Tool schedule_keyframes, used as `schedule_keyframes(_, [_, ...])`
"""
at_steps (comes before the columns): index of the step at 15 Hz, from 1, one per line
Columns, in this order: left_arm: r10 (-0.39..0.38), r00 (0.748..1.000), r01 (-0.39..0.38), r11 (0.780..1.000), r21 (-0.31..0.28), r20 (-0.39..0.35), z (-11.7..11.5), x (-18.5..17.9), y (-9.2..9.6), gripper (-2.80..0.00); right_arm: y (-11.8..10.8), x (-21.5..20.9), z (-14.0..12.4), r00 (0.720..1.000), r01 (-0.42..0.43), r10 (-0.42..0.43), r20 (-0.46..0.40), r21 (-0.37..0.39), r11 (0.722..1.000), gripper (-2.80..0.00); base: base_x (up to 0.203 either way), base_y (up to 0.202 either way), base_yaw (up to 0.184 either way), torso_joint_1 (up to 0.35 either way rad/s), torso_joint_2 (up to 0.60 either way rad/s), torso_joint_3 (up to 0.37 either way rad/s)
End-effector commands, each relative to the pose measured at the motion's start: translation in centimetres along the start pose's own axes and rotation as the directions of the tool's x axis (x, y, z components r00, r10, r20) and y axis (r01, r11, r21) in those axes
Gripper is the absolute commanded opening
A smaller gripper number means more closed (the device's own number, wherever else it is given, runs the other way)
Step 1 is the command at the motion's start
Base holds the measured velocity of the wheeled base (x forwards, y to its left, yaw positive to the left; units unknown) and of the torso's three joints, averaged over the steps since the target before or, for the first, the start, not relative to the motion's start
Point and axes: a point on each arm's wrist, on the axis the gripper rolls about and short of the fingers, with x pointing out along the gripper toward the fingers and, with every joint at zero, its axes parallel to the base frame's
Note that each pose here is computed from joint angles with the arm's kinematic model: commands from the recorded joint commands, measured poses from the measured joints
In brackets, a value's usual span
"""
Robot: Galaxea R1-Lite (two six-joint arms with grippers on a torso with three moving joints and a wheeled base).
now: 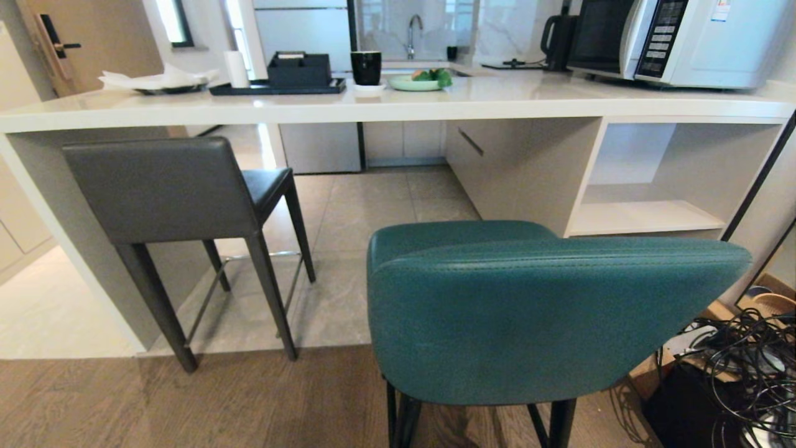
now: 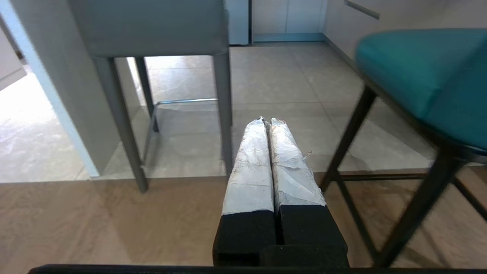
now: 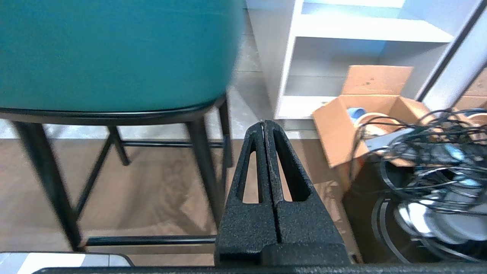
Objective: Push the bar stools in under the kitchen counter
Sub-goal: Push the blue chair back under the dining table
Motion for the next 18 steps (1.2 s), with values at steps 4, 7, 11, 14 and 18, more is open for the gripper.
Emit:
schedule_keyframes(4, [-0.001,0.999,0.001,1.0,-0.001,-0.041,-1.13,0.21,-0.01,-2.8,0.0,0.02,-0.04,1.0,-0.001,0.001,-0.003,-0.001,1.0,-2.8,0.0,-0.193,0.002,0.002,0.0,0.0])
schedule_keyframes(7, [-0.002,0.999,0.002,1.0,-0.002,-0.039,-1.12,0.21,-0.01,-2.8,0.0,0.02,-0.04,1.0,-0.001,0.001,-0.003,-0.001,1.0,-2.8,0.0,-0.185,0.001,0.003,0.0,0.004])
schedule_keyframes(11, [-0.002,0.999,0.002,1.0,-0.004,-0.039,-1.12,0.21,-0.01,-2.8,0.01,0.03,-0.07,1.0,-0.001,0.001,-0.004,-0.001,1.0,-2.8,0.0,-0.029,-0.001,0.001,0.0,0.001])
schedule_keyframes(14, [-0.002,0.999,0.002,1.0,-0.007,-0.039,-1.12,0.21,-0.01,-2.8,0.01,0.03,-0.07,1.0,-0.001,0.001,-0.004,-0.001,1.0,-2.8,0.0,0.0,0.0,0.0,0.0,0.0])
schedule_keyframes(18, [-0.005,0.999,0.006,1.0,0.022,-0.045,-1.12,0.22,-0.02,-2.8,0.0,0.01,-0.03,1.0,0.005,-0.005,-0.004,0.011,1.0,-2.8,0.0,0.0,0.0,0.0,0.0,0.0])
